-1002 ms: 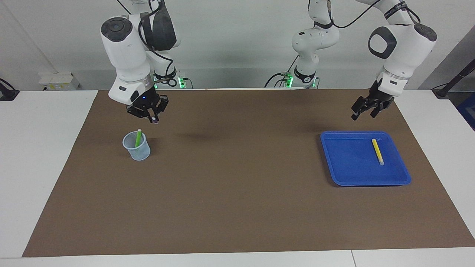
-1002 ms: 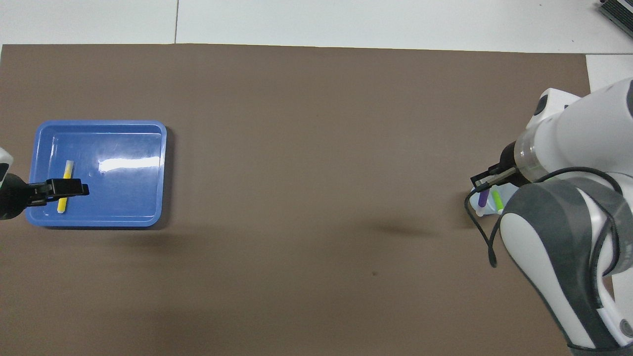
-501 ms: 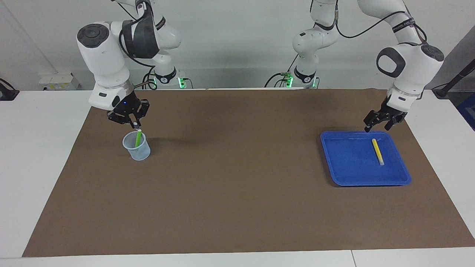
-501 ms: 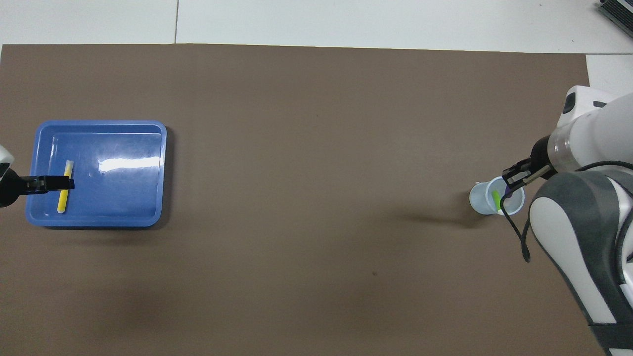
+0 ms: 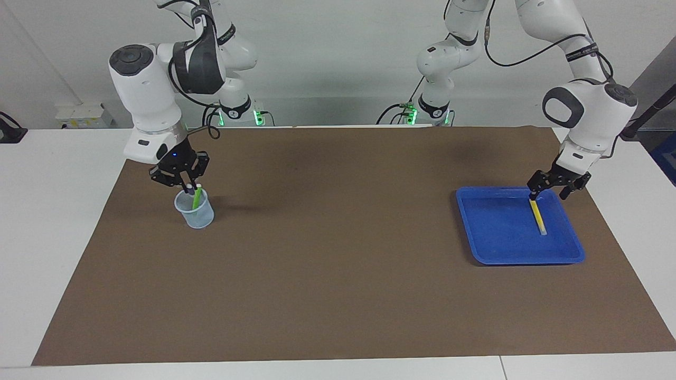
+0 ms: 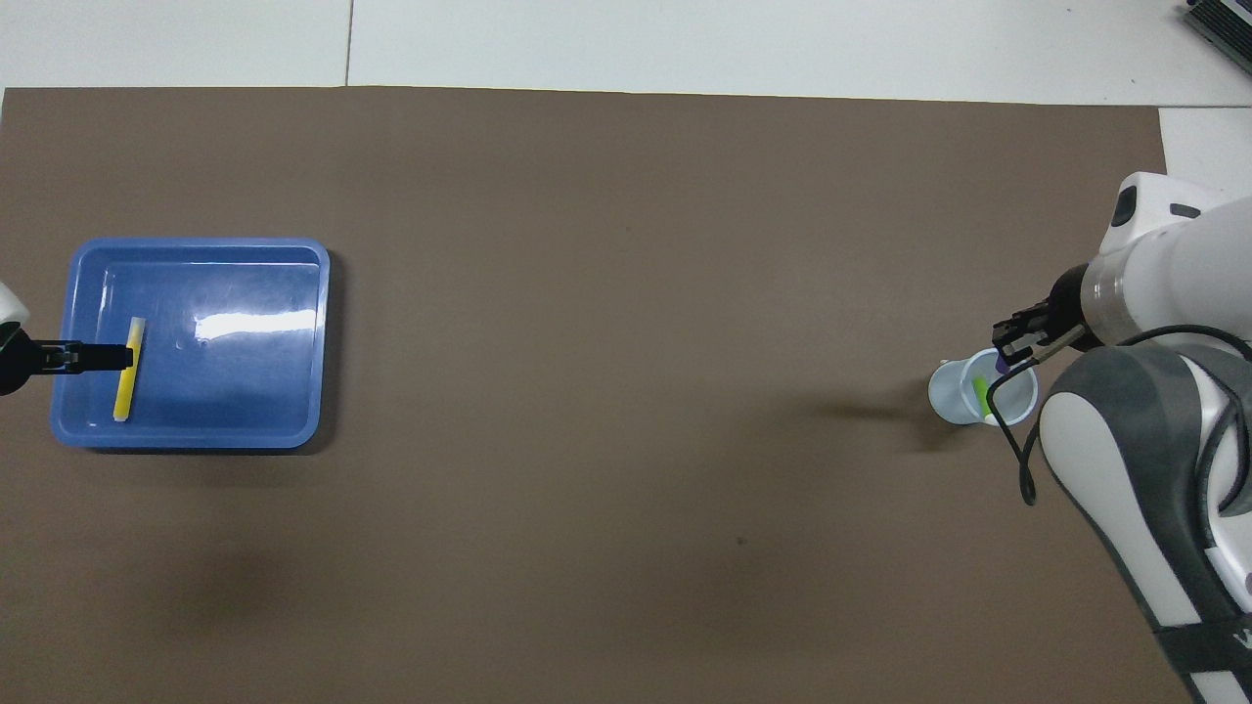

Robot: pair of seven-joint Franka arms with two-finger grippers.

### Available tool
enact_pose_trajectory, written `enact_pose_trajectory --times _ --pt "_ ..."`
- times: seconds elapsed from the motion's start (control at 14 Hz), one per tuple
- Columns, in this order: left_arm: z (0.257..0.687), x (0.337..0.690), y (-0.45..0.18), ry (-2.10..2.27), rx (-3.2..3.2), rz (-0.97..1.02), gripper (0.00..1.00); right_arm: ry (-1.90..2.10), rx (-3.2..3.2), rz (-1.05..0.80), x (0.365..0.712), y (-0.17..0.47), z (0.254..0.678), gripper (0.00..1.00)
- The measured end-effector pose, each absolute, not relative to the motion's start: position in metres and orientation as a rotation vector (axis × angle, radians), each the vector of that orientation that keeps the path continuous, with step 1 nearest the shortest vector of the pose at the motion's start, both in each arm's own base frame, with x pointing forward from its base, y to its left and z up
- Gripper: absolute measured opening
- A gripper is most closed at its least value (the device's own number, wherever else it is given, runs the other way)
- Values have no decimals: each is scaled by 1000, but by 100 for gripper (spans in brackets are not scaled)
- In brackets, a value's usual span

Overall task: Transfer and insert pens with both arms
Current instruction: 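Insert the purple pen into the cup with the right gripper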

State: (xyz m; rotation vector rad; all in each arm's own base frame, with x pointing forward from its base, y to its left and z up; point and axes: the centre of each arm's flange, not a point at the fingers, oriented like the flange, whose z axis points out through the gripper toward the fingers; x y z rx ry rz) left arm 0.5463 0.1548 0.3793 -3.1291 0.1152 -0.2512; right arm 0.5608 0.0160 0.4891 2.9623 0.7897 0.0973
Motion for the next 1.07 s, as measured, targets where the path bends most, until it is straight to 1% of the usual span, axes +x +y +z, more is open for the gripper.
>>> enact_pose_trajectory --times 0.5,0.79,0.86,0.93,1.0,1.07 --pt "317 566 161 147 -3128 -275 100 796 2970 57 548 10 443 19" --pt "312 567 176 141 -3127 -273 100 780 2976 46 542 4 434 20" --pt "311 567 177 139 -3128 -273 97 780 2975 49 542 4 435 22" --pt "309 568 177 139 -3128 -273 91 780 2975 52 542 4 435 30" --pt "306 569 177 139 -3126 -281 90 780 2975 53 542 4 436 42" --pt "301 569 178 138 -3125 -285 90 780 2975 54 542 4 436 52"
